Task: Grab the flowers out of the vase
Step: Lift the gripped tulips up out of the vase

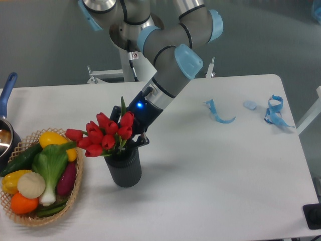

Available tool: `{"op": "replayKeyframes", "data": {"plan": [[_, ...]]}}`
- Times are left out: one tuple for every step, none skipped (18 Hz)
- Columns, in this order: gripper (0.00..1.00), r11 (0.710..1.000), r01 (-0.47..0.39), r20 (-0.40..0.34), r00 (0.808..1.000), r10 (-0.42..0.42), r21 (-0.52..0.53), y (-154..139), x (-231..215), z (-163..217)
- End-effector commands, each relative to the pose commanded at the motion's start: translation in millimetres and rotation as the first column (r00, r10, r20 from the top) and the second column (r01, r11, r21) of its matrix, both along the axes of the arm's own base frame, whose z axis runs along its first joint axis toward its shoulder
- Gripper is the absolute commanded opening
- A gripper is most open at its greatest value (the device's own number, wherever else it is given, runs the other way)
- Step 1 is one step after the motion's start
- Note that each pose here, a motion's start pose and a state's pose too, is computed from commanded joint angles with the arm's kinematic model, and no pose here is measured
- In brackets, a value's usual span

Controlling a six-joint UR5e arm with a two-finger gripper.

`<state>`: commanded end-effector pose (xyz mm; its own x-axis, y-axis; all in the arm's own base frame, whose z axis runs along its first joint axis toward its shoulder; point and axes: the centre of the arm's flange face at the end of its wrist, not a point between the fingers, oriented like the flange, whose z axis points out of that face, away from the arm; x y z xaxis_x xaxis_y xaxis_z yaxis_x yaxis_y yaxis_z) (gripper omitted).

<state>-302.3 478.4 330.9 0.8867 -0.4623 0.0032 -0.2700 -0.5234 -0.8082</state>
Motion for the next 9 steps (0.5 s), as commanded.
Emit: {"op": "replayKeyframes", "data": {"plan": [[0.27, 1.0, -0.003, -0.001, 1.0, 0.003, 0.005, -0.5, -1.7, 2.4], [0.27, 1.0, -0.014, -0.003, 1.0, 0.014, 0.008, -1.3, -4.8, 8.2], [0.27, 0.999, -0.032, -0.003, 0.999, 0.032, 0.011, -2.2, -7.7, 17.8], [0.27, 0.998, -0.055, 0.009, 0.998, 0.055, 0.009, -3.3, -10.3, 26.0], [0.27, 0.997, -0.072, 0.015, 0.997, 0.072, 0.01, -4.7, -9.6, 34.0], [0.27, 0.996, -0.083, 0.021, 0.996, 0.082, 0.017, -5.0, -8.6, 42.9], [0.27, 0.995, -0.095, 0.037, 0.995, 0.094, 0.027, -5.4, -7.9, 51.8], [0.27, 0.993, -0.113, 0.053, 0.992, 0.111, 0.038, -6.6, -10.4, 61.8], [0.27, 0.99, -0.13, 0.066, 0.99, 0.127, 0.049, -6.5, -13.6, 73.1]]}}
